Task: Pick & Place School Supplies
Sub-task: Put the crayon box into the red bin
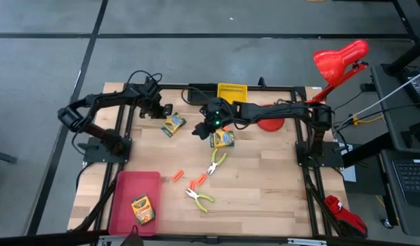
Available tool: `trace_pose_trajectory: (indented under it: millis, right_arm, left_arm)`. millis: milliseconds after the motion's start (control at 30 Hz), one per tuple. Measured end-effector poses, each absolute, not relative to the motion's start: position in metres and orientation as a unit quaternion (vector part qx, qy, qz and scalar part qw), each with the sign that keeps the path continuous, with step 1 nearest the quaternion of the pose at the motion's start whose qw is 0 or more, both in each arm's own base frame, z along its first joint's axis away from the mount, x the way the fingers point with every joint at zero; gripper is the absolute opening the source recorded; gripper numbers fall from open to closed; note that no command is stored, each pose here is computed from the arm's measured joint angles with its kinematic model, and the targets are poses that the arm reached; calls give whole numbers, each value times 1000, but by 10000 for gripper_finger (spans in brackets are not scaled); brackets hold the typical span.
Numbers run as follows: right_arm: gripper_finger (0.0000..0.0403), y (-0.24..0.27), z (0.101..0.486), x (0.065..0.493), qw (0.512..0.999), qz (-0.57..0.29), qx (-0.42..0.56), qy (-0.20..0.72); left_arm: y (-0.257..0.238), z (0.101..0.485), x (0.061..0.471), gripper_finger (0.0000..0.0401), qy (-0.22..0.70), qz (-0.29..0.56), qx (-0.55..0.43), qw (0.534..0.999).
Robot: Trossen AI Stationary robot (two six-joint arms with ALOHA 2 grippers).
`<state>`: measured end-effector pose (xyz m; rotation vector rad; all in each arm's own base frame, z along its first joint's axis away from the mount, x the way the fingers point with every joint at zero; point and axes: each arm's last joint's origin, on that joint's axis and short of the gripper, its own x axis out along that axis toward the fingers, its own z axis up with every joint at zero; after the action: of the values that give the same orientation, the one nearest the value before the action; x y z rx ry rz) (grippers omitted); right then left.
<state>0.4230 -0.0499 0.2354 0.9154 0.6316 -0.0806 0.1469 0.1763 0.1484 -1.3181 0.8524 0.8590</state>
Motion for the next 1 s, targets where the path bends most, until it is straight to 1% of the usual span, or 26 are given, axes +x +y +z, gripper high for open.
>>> trace_pose_trajectory:
  millis: [100,167,333,467,600,733,800,1000]
  right_arm:
    - [116,-49,236,424,849,-37,434,299]
    - [116,-48,234,423,845,-46,437,304]
    - [116,-49,228,418,830,-83,439,332]
    - [116,-50,223,415,822,-112,436,350]
    - [110,-54,198,417,801,-137,436,387]
    - [98,-54,169,425,778,-130,453,415]
    - [92,-53,164,427,777,-125,455,417]
    - [78,-54,162,428,781,-133,451,410]
  left_arm:
    - [180,146,150,2,360,374,-575,633]
    - [181,144,150,2,364,371,-578,629]
    - [178,133,155,2,389,346,-588,618]
    - [173,131,162,1,400,337,-581,623]
    - [171,131,165,2,403,333,-578,626]
    - [169,131,167,1,406,331,-577,626]
    - [166,131,169,2,410,328,-577,626]
    - [149,130,180,2,446,302,-567,623]
